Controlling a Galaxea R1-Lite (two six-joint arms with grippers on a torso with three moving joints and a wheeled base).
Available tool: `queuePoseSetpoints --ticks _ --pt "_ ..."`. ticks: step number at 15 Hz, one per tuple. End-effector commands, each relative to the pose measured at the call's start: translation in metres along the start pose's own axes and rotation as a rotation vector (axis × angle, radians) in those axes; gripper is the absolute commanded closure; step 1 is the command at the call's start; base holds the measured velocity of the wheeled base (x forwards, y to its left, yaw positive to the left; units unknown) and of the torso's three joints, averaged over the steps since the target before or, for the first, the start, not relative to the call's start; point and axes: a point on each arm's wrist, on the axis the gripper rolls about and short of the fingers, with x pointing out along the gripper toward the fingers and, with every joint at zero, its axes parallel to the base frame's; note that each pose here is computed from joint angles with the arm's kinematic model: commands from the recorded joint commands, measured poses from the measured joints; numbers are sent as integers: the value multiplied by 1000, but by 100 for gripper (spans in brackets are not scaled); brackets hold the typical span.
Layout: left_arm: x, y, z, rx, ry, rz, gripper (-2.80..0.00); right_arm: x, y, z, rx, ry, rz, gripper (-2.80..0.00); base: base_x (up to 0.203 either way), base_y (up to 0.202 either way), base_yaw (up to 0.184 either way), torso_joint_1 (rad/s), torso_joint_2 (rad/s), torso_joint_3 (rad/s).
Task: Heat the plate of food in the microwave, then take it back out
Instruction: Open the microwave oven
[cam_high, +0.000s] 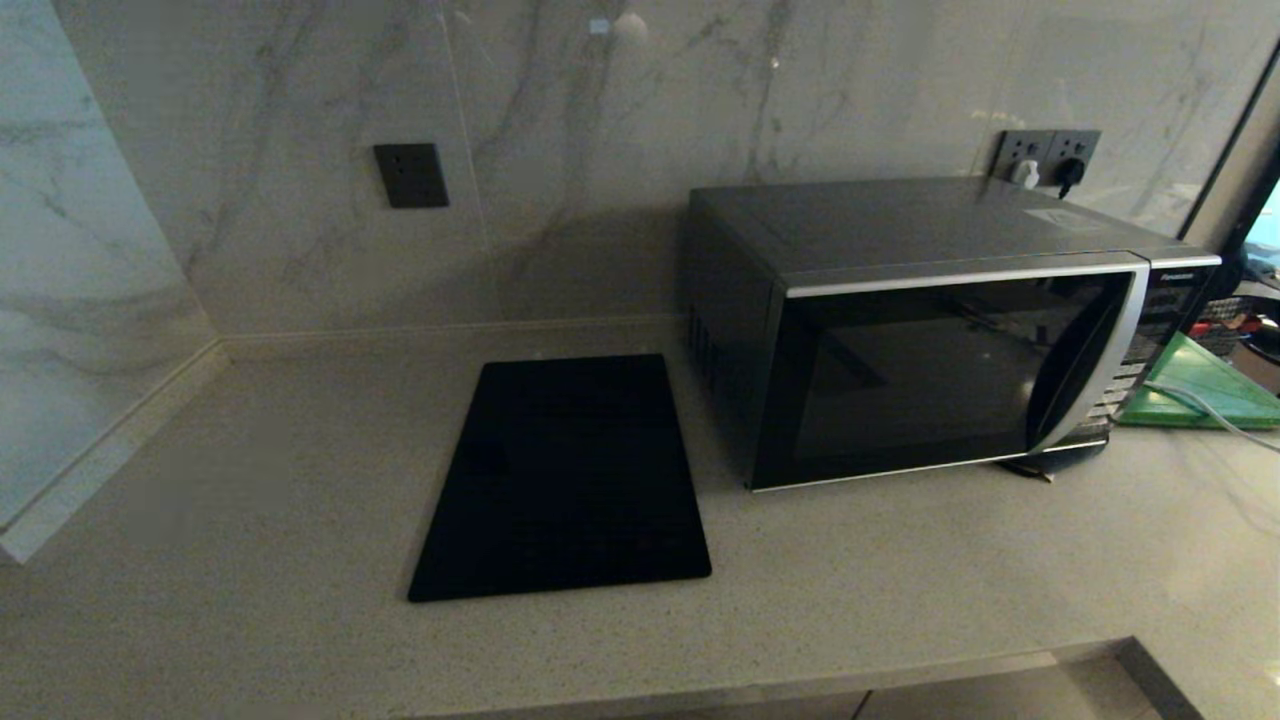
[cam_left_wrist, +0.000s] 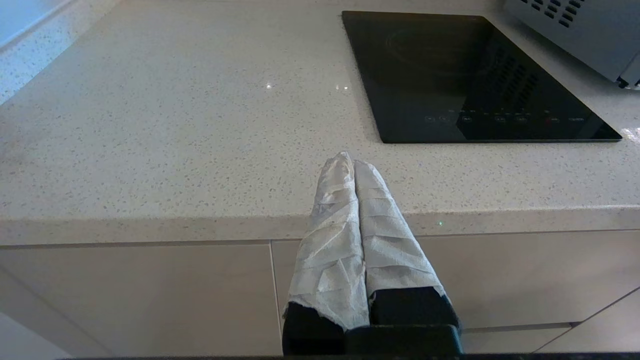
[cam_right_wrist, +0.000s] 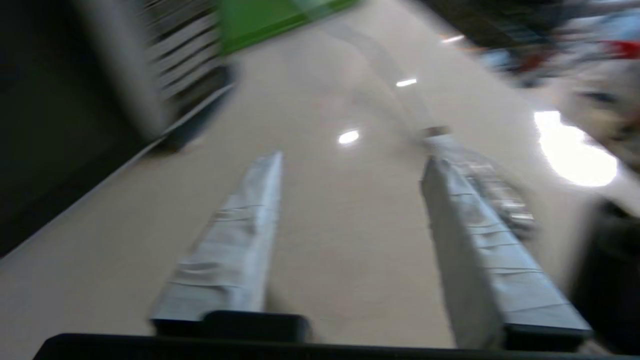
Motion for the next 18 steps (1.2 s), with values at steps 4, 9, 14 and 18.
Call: queuePoseSetpoints --ticks 4,9,14,18 --pt "0 0 0 -1 1 1 0 16 35 -15 -56 85 85 -280 0 0 0 0 0 0" --pt "0 0 0 -1 1 1 0 40 61 -24 -2 68 26 -280 0 0 0 0 0 0" --pt "0 0 0 -1 0 0 0 59 81 -35 148 -65 -15 -280 0 0 0 0 0 0" --pt "0 0 0 -1 1 1 0 69 91 -50 121 -61 -47 -280 0 0 0 0 0 0"
